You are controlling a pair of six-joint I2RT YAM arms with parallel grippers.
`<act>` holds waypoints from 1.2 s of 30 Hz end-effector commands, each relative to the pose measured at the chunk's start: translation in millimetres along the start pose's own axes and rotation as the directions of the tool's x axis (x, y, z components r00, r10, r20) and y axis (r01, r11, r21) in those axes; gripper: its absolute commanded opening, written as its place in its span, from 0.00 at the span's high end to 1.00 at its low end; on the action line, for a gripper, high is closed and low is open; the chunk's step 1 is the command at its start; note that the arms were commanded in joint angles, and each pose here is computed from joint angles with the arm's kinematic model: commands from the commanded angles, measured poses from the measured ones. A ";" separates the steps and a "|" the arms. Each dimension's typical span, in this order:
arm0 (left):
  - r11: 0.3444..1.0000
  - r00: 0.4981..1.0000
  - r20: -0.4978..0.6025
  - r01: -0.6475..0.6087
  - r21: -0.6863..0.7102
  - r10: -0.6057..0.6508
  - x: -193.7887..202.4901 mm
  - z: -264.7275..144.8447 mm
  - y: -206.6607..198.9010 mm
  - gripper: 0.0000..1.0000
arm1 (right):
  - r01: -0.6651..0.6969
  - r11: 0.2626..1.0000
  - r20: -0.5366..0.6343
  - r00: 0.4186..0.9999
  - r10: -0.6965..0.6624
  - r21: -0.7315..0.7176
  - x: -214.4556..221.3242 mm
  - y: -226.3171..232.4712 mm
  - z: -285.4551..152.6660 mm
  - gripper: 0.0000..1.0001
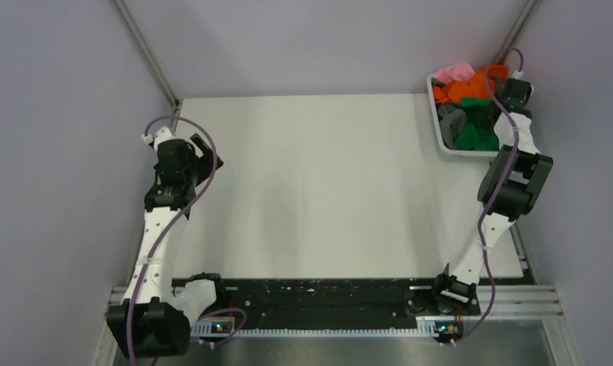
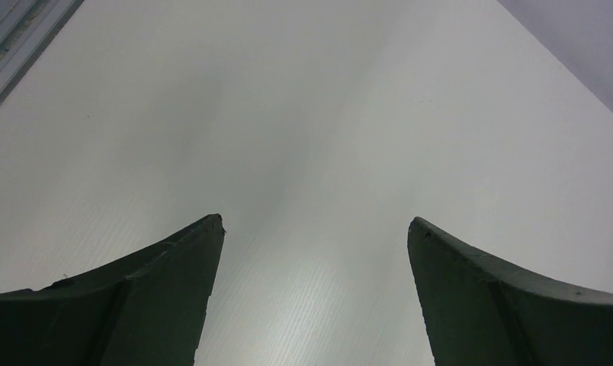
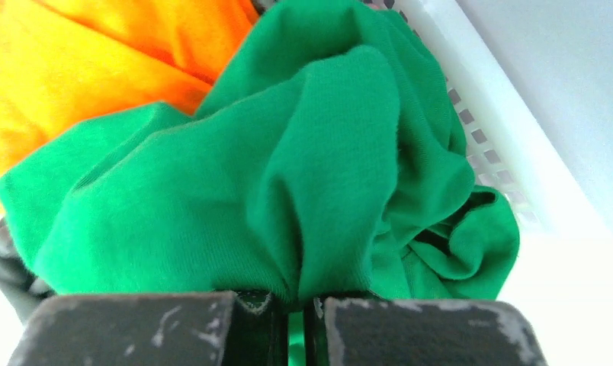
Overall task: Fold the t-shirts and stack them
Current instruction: Grab crumpled tshirt from bin with the right arm, then move the tshirt to the center of the board
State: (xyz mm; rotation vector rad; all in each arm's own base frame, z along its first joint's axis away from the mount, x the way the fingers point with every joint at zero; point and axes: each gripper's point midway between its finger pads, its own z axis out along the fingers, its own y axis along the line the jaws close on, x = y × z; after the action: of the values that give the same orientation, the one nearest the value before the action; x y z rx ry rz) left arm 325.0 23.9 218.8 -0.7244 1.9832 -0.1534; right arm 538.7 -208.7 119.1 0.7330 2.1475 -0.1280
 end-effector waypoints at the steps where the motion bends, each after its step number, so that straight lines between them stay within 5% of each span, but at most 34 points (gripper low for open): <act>1: 1.000 0.999 0.047 0.015 0.009 -0.016 -8.3 -2.6 -2.2 0.05 | 0.030 0.998 0.230 0.973 -0.014 -0.063 -92.4 18.2 -83.9 1.00; 13: 0.999 0.998 0.064 0.000 0.047 -0.003 -13.6 2.9 -10.7 0.05 | 0.162 0.947 0.654 0.754 0.063 -0.278 -218.4 65.0 -307.7 1.00; 21: 0.998 0.997 0.080 -0.011 0.066 0.005 -19.0 7.2 -15.9 0.05 | 0.336 0.781 0.744 0.627 0.232 -0.527 -259.8 125.3 -427.5 1.00; 24: 0.997 0.996 0.085 -0.012 0.075 0.005 -19.3 8.5 -17.7 0.05 | 0.435 0.665 0.741 0.611 0.276 -0.607 -260.5 171.4 -468.6 1.00; 30: 0.998 0.995 0.102 -0.006 0.065 0.000 -21.8 7.0 -15.2 0.05 | 0.578 0.293 0.644 0.729 0.232 -0.761 -190.3 282.6 -505.5 1.00; 36: 1.000 0.992 0.124 -0.003 0.031 -0.001 -24.4 -0.7 -7.0 0.05 | 0.620 0.022 0.610 0.765 0.208 -0.784 -119.5 357.7 -547.7 1.00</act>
State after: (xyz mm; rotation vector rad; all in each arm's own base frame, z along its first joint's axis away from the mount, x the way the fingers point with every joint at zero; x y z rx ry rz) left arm 339.7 25.2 227.9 -0.7002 1.9183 -0.1662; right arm 442.0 154.1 607.1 -0.3621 1.2253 0.7549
